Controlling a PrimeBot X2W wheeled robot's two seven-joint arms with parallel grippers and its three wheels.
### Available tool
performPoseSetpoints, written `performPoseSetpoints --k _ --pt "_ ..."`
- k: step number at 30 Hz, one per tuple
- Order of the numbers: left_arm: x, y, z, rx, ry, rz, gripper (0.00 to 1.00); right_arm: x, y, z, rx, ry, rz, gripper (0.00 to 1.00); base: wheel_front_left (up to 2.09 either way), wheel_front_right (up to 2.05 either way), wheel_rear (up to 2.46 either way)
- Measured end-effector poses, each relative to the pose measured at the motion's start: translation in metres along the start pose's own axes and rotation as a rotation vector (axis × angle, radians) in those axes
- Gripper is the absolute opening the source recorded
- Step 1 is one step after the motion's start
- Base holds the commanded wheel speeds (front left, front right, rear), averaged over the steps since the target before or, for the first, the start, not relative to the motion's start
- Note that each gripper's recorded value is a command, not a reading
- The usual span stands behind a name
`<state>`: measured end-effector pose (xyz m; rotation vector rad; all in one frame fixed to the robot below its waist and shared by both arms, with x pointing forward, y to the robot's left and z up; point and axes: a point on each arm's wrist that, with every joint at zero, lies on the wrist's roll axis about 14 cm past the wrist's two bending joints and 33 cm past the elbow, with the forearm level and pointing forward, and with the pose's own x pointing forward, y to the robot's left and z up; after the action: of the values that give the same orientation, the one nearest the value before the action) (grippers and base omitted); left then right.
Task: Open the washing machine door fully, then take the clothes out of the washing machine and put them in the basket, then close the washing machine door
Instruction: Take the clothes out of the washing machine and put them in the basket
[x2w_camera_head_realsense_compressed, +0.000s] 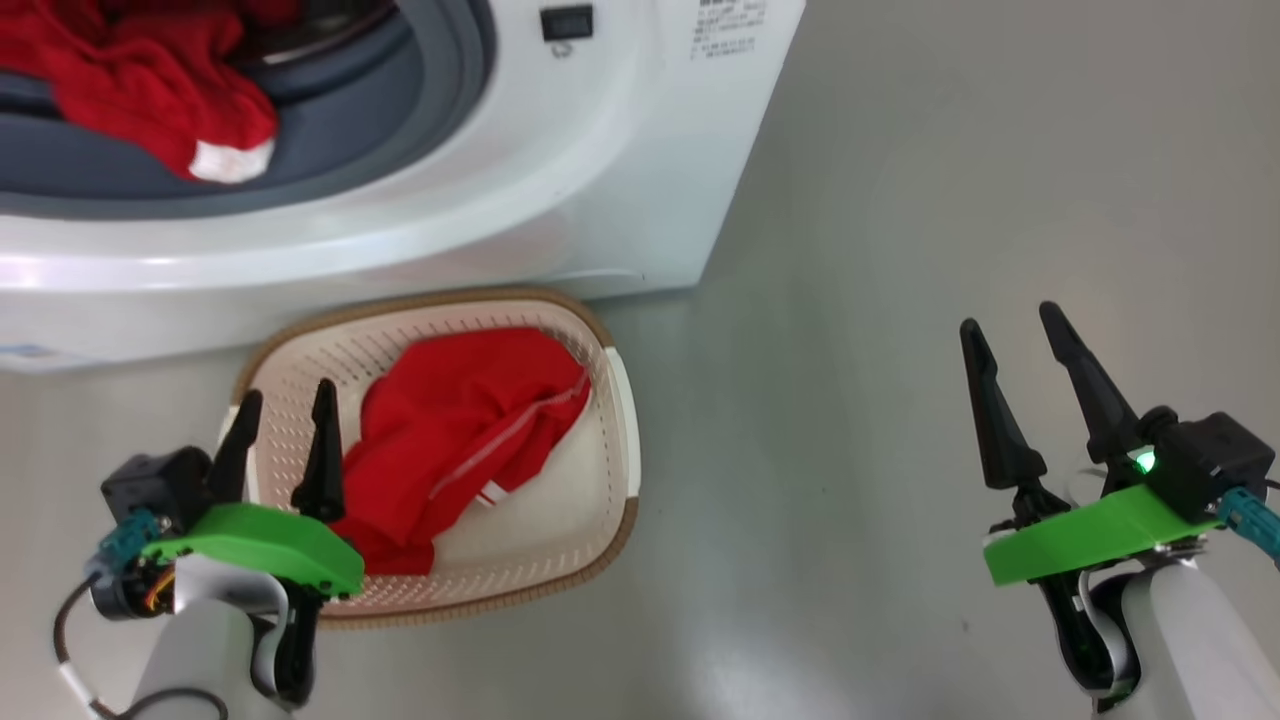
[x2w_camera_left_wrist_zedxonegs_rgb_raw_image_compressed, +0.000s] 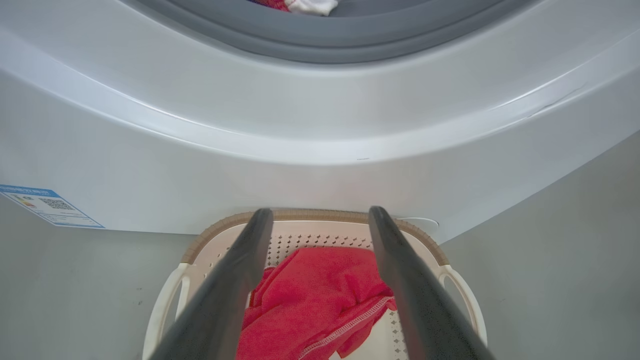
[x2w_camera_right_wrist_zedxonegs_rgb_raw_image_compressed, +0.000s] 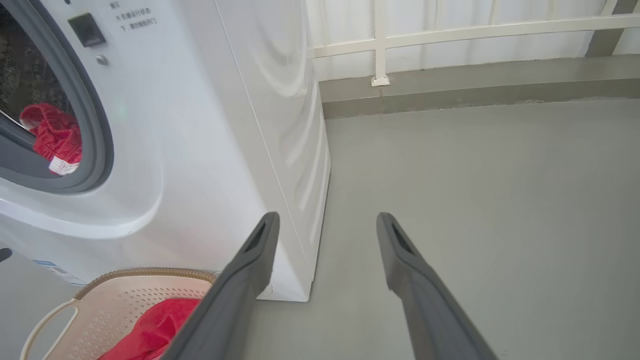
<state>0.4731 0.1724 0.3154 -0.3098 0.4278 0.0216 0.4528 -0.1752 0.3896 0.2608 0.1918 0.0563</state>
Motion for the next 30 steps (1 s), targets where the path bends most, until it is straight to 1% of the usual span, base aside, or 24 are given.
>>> performPoseSetpoints --k 17,25,30 --pt "-0.078 -0.011 0.088 0.068 -0.285 -0.041 1.0 -0.043 0.017 0.034 0.005 -0.065 0.041 1.0 0.0 0.0 0.0" --pt "-0.122 -0.009 0.101 0.092 -0.362 -0.042 1.0 -0.069 0.023 0.038 0.009 -0.075 0.051 1.0 0.0 0.0 0.0" --pt "-0.148 -0.001 0.101 0.121 -0.387 -0.028 1.0 -0.084 0.023 0.037 0.008 -0.075 0.05 1.0 0.0 0.0 0.0"
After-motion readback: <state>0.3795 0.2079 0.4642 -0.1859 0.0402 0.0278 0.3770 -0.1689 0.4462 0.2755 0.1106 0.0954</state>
